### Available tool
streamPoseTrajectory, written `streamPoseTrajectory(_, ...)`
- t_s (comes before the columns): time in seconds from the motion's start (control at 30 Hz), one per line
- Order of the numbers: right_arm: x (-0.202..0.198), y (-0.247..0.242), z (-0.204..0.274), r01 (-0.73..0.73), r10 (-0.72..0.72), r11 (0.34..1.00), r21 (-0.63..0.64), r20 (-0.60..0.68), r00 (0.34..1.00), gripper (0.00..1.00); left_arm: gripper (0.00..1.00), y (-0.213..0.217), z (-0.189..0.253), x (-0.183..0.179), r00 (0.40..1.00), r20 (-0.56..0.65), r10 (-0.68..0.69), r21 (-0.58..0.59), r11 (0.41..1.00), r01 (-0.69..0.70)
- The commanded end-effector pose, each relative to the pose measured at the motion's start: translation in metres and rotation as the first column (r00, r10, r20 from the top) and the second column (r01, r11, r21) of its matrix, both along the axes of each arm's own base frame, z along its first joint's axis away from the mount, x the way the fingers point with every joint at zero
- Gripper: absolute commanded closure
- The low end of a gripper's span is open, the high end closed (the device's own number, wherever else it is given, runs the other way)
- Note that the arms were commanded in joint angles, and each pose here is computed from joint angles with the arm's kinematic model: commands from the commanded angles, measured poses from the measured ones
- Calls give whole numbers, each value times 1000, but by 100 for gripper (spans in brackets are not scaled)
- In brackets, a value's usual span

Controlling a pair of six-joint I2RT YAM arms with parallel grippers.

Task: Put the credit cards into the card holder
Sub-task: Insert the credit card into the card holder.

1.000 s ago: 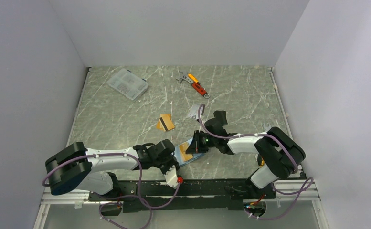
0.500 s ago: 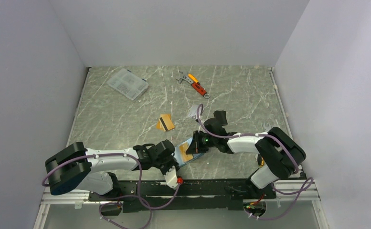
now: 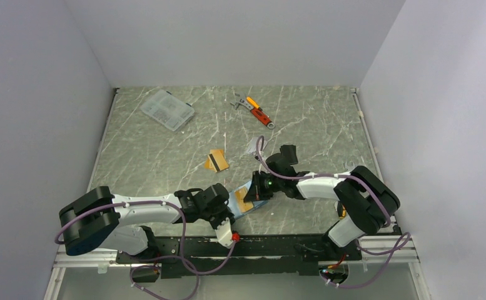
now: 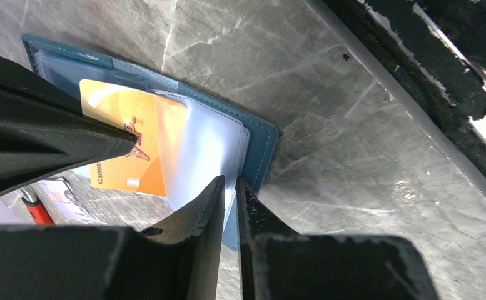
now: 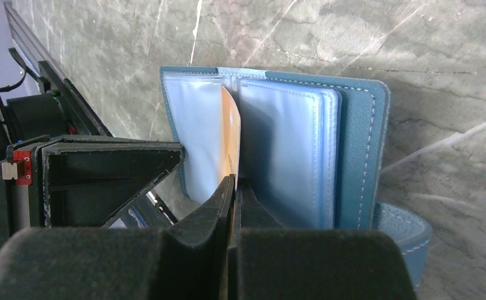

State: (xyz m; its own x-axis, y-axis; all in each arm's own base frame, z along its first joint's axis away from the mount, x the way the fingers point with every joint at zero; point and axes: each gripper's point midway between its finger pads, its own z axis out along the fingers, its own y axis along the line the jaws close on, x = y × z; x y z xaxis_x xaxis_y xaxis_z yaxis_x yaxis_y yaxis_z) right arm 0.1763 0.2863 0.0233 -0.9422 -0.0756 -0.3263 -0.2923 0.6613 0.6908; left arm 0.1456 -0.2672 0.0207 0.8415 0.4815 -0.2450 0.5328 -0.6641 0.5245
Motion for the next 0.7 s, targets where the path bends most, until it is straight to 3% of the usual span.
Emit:
streamPoseTrajectory(0.0,-29,-26,-39,-69,51,984,-164,-113,992,100,82,17,-23,-25,994,-100,-38,73,996,45)
streamPoseTrajectory(0.33,-27,-28,-42,-93,70,966,-240,-100,993,100,83,18,-24,-27,994,-105,-43,78,996,51)
streamPoseTrajectory(0.5,-21,-33,-37,-84,65,957,-278,-77,995,71,83,18,-24,-27,993,-107,-40,82,995,49)
streamPoseTrajectory(0.67,-9,-39,-29,-34,26,941,-335,-31,999,59,84,17,-22,-26,994,-105,-40,82,995,49)
